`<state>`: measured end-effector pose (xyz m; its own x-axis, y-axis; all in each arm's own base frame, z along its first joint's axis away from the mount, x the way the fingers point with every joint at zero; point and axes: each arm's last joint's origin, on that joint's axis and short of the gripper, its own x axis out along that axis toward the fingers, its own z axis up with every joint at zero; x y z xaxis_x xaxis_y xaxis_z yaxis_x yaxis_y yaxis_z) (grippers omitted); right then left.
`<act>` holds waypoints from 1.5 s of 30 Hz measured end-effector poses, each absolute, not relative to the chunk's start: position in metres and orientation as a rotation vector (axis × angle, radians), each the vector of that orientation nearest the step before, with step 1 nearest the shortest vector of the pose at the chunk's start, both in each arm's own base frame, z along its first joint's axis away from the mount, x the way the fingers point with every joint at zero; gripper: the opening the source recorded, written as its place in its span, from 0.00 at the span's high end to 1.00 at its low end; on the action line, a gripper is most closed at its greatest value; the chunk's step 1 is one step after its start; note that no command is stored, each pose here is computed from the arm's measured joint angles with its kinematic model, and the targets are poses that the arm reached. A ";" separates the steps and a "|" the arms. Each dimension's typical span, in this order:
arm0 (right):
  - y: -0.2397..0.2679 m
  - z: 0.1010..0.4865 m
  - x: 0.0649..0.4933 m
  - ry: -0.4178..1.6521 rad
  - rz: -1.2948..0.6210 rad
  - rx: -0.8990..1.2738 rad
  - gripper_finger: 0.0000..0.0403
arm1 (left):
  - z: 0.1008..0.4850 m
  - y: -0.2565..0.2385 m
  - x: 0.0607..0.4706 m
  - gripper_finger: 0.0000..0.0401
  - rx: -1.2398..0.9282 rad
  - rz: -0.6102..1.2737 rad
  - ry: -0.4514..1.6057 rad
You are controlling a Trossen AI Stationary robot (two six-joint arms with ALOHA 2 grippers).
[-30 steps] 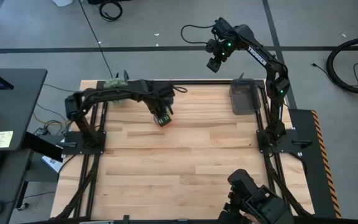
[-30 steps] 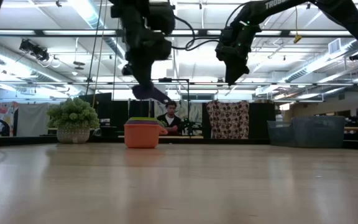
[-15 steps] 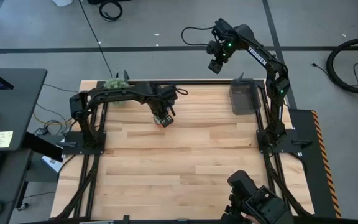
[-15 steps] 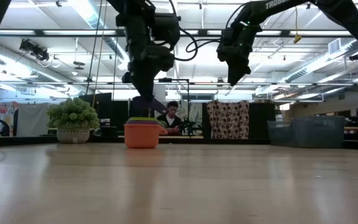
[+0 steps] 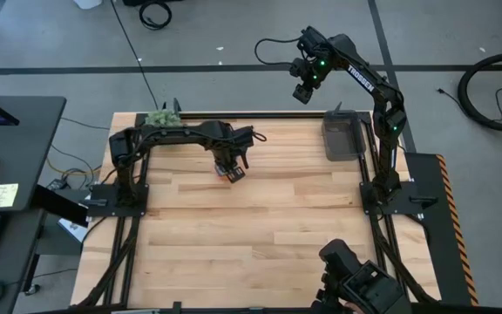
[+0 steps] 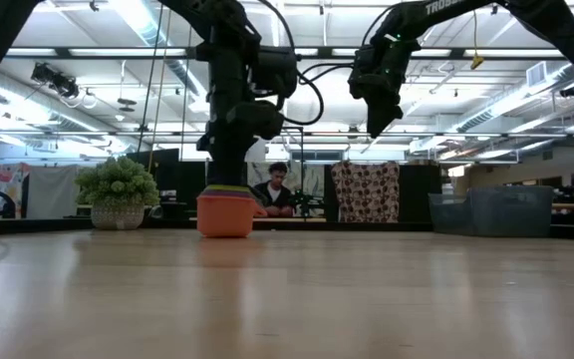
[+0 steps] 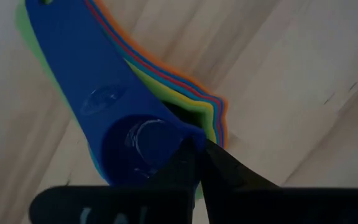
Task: Nest measuring cups in basket
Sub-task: Stack the dark blue measuring cup on top of the green measuring cup, then put the nested measuring cups into the black bin
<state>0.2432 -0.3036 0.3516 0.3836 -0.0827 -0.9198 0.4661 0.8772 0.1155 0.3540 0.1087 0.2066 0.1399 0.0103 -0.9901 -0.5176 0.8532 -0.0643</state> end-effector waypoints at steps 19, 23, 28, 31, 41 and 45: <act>-0.303 0.352 0.243 1.130 -0.361 0.388 0.59 | 0.237 0.108 0.359 0.77 -0.447 0.343 1.347; -0.303 0.351 0.242 1.141 -0.357 0.396 0.59 | 0.268 0.111 0.357 0.77 -0.395 0.353 1.300; -0.300 0.350 0.240 1.171 -0.346 0.423 0.59 | 0.300 0.119 0.344 0.77 -0.390 0.434 1.302; -0.299 0.350 0.240 1.176 -0.356 0.450 0.59 | 0.310 0.127 0.329 0.77 -0.438 0.493 1.361; -0.291 0.349 0.238 1.200 -0.394 0.642 0.59 | 0.340 0.157 0.267 0.77 -0.489 0.623 1.456; -0.286 0.349 0.241 1.198 -0.360 0.655 0.59 | 0.351 0.169 0.249 0.77 -0.468 0.618 1.426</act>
